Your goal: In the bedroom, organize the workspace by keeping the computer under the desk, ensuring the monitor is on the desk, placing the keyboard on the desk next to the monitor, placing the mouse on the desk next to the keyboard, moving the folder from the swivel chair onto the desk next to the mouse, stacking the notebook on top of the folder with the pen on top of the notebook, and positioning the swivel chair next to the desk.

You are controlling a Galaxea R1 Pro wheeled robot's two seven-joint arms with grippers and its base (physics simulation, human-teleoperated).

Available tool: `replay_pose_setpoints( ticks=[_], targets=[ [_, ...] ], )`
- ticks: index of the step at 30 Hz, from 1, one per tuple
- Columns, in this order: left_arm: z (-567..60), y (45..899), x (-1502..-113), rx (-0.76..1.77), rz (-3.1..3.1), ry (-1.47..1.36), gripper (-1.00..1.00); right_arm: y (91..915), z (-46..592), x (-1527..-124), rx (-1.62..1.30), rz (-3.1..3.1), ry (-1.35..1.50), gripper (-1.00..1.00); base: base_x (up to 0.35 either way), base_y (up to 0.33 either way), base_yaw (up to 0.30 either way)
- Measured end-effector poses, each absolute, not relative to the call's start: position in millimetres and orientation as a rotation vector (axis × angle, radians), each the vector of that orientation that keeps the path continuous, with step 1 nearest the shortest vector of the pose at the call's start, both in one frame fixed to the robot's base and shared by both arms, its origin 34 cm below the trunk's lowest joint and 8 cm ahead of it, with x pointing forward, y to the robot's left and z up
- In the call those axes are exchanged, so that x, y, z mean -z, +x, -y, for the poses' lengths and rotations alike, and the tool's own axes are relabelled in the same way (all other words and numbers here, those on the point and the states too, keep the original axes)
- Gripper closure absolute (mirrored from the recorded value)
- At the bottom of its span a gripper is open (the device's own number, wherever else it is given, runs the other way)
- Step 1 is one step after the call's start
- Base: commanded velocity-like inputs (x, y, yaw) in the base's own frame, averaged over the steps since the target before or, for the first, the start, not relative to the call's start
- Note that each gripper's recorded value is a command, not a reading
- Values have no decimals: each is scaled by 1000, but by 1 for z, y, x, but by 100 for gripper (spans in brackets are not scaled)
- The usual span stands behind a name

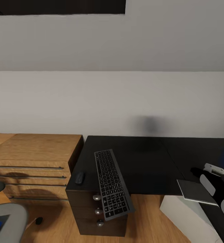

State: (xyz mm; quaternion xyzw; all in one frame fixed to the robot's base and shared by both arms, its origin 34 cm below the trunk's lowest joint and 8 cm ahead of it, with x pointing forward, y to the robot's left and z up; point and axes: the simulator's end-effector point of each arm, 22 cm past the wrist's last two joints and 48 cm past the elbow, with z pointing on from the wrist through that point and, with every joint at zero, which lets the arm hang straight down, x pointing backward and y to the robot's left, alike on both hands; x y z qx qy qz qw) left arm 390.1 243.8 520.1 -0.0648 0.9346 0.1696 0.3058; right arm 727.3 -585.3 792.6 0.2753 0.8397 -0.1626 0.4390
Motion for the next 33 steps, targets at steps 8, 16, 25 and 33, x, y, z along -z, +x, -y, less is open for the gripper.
replay_pose_setpoints(
  ticks=[8,16,25,33],
  targets=[
    [-243,390,-506,-448,-2474,-172,-100,727,585,-779,405,-2087,681,-100,0,0,0],
    [-244,389,-492,-447,-2475,-170,-100,726,585,-765,406,-2087,679,-100,0,0,0],
    [-243,388,-487,-444,-2475,-170,-100,725,585,-760,408,-2089,678,-100,0,0,0],
    [-243,388,-480,-444,-2476,-171,-100,724,585,-752,409,-2091,679,-100,0,0,0]
  ],
)
